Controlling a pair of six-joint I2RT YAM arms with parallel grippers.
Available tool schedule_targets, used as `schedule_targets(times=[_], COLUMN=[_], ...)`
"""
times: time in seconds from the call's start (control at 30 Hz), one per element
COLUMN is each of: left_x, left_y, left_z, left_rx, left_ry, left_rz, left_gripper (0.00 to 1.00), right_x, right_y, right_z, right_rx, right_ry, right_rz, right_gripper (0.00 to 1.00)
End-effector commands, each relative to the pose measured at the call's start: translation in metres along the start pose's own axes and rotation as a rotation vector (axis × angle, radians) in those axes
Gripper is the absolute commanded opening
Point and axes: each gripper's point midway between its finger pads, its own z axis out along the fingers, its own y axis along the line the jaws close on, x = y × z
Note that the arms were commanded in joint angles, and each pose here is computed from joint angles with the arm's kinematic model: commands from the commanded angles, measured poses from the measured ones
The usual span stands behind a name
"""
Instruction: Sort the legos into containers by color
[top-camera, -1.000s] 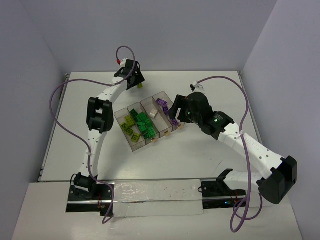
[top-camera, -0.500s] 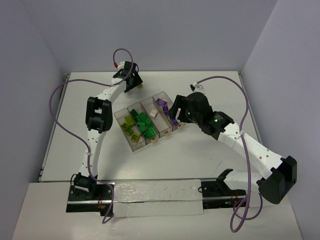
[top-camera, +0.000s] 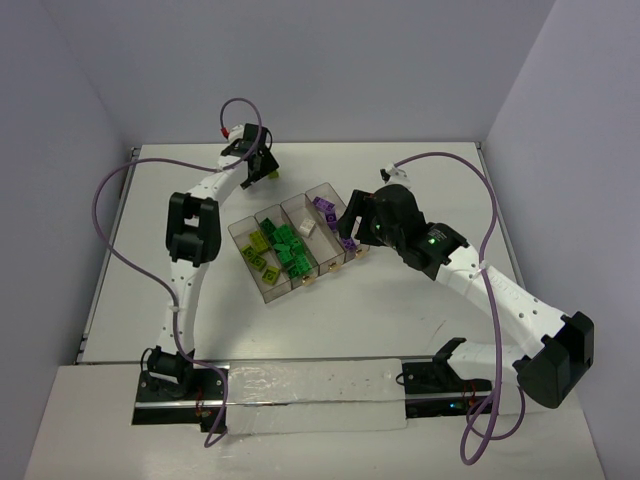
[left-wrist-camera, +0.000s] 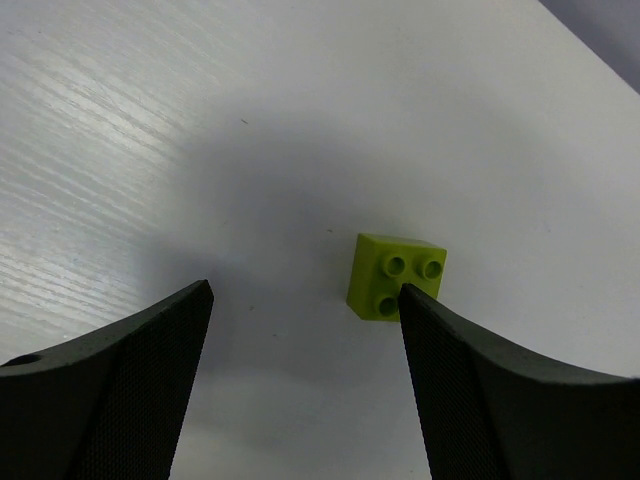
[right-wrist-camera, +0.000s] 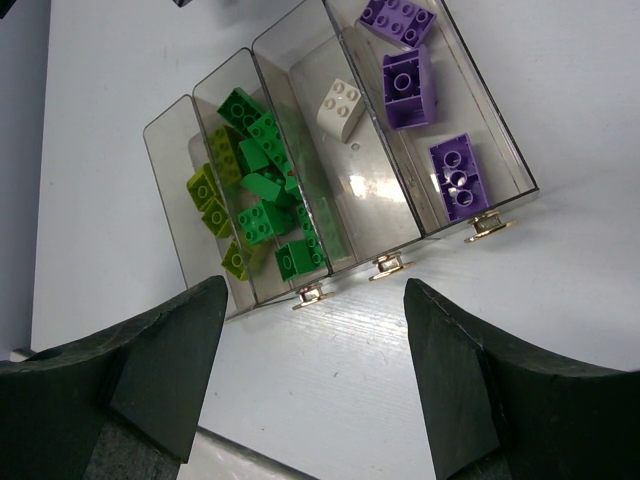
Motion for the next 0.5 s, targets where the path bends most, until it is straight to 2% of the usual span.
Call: schedule_targets(times=[0.0,0.47], left_x=[-0.035,-0.020], left_y=[0.001,0.059], left_z=[-0.031,-0.062], left_rx=[-0.010,-0.178], left_ry=[-0.066,-0.041], left_rz=[0.020,0.112], left_gripper=[0.83,0.83], right_x=[-0.014,-0.014], right_y=[0.011,0.015], right_z=[-0.004,-0.008], right_rx=[-0.041,-0.065], right_ry=[-0.048,-0.051], right_rz=[0.020,0.034], right_gripper=[0.79,0.79])
